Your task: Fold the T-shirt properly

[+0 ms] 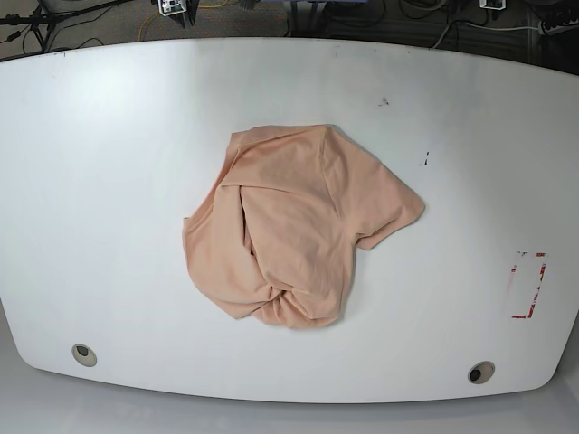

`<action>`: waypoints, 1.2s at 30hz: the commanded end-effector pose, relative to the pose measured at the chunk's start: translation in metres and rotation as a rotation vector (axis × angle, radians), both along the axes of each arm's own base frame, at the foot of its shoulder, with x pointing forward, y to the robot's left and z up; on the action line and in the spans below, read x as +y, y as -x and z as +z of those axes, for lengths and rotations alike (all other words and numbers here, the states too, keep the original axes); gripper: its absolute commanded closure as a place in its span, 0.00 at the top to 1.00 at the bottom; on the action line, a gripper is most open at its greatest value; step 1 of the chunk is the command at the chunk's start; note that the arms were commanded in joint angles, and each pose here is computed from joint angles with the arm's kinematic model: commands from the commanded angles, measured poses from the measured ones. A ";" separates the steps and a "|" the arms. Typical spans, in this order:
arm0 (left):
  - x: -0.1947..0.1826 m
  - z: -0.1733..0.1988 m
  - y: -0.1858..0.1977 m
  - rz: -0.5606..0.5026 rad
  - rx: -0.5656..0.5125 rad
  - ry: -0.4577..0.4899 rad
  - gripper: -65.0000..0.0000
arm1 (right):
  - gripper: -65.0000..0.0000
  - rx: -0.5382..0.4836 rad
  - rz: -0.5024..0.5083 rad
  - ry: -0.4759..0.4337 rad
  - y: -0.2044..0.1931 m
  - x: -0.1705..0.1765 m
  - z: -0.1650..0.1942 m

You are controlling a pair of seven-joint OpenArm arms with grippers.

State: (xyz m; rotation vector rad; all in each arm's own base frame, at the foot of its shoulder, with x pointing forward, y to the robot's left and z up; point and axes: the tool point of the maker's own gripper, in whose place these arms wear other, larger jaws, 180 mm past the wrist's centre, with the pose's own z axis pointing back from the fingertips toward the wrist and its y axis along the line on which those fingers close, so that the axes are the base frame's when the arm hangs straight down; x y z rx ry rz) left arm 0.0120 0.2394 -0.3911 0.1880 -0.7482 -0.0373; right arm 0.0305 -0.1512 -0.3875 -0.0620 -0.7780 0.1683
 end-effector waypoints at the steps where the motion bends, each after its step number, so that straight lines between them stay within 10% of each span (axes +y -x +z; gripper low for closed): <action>1: 0.003 0.008 -0.001 -0.006 -0.020 -0.013 0.64 | 0.09 -0.014 0.000 -0.004 0.001 0.000 0.005; 36: 0.006 0.042 -0.071 -0.036 -0.241 -0.056 0.64 | 0.08 -0.160 -0.009 -0.011 -0.052 0.000 0.015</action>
